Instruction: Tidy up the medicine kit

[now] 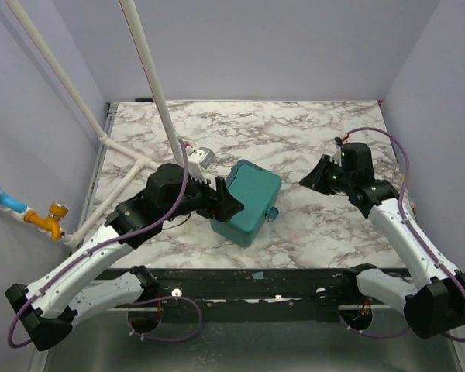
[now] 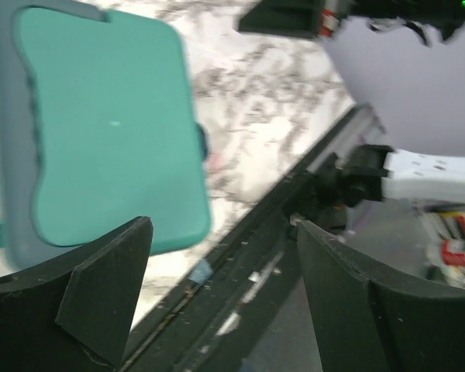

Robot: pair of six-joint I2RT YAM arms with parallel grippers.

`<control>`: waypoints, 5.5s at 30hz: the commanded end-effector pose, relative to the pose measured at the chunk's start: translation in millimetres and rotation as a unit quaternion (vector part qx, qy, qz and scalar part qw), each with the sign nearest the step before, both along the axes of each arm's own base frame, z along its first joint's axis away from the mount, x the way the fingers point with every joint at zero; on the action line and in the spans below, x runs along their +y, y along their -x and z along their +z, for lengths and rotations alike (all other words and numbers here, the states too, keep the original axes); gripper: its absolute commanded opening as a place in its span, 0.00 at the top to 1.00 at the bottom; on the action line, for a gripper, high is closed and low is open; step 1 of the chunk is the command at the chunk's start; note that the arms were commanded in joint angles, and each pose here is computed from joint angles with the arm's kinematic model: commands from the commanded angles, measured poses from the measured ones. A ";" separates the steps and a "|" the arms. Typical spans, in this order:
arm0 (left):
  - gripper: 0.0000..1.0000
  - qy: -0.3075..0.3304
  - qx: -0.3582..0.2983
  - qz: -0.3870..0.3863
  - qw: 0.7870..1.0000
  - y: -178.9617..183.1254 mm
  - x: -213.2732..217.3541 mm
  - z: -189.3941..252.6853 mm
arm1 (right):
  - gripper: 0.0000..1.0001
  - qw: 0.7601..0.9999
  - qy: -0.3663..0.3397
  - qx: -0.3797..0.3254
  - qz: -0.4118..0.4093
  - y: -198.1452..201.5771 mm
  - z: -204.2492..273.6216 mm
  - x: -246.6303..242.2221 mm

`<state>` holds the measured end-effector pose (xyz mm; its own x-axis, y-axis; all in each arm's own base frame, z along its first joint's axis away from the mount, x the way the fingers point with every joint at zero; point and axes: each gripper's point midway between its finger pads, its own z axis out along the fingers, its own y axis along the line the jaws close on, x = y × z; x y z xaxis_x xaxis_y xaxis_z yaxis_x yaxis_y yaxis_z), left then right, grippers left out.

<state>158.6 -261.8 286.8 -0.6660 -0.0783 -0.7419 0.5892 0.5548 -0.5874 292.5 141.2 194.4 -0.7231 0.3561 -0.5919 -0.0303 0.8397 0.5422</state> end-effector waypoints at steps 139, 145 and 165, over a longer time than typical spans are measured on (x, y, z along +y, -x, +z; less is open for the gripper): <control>0.23 -0.067 0.094 -0.040 0.993 -29.0 -10.6 -139.3 | 0.95 0.974 -0.212 0.081 -0.014 93.5 -71.8 33.1; 0.23 -0.069 0.100 -0.045 0.992 -28.8 -12.9 -143.9 | 0.99 0.980 -0.186 0.064 -0.012 93.0 -57.3 26.8; 0.23 -0.096 0.090 -0.042 0.990 -34.3 -11.7 -137.1 | 0.99 0.997 -0.042 0.066 0.014 79.1 -37.5 5.8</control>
<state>196.1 -279.6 154.3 -0.7883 0.0558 -0.6127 0.5252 0.5797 -0.6229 206.4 151.5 137.8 -0.8258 0.4122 -0.3849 0.0804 0.7615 0.6432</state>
